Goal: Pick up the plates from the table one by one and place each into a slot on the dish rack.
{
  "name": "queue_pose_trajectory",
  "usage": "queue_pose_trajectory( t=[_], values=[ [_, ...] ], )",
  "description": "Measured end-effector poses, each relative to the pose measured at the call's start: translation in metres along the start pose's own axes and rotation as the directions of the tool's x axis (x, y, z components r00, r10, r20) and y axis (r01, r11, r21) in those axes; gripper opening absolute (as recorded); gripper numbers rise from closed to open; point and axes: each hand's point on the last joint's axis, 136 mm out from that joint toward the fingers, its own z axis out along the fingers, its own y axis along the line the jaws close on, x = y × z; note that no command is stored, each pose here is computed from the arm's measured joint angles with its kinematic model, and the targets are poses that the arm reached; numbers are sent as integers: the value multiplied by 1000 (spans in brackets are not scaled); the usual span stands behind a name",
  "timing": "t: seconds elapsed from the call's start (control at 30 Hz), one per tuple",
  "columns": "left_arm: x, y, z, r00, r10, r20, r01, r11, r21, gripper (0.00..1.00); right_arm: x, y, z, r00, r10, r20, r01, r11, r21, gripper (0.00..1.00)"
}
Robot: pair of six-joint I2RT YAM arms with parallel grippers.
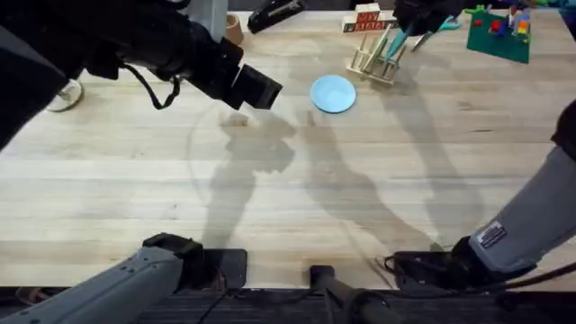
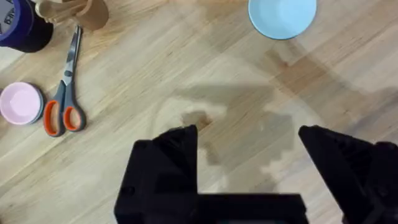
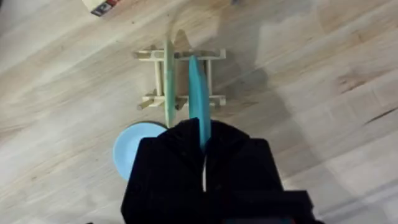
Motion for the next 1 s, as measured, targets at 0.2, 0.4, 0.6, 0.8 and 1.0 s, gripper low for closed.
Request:
queue_pose_trajectory(
  t=[0.2,0.4,0.6,0.8,1.0],
  values=[
    [0,0,0,1000,0,0,0,1000,0,993,-1,3,7,1000,-3,1,3,1000,-1,30],
    [0,0,0,1000,0,0,0,1000,0,993,3,7,28,1000,-10,-23,11,1000,18,30],
    [0,0,0,1000,-7,0,7,1000,0,993,4,7,38,999,-10,-37,11,1000,27,30],
    [0,0,0,1000,-11,0,11,1000,0,993,6,7,48,999,-10,-49,12,999,38,30],
    [0,1,0,1000,-20,-1,20,1000,-3,993,4,8,50,999,-7,-44,8,999,35,30]
  ],
)
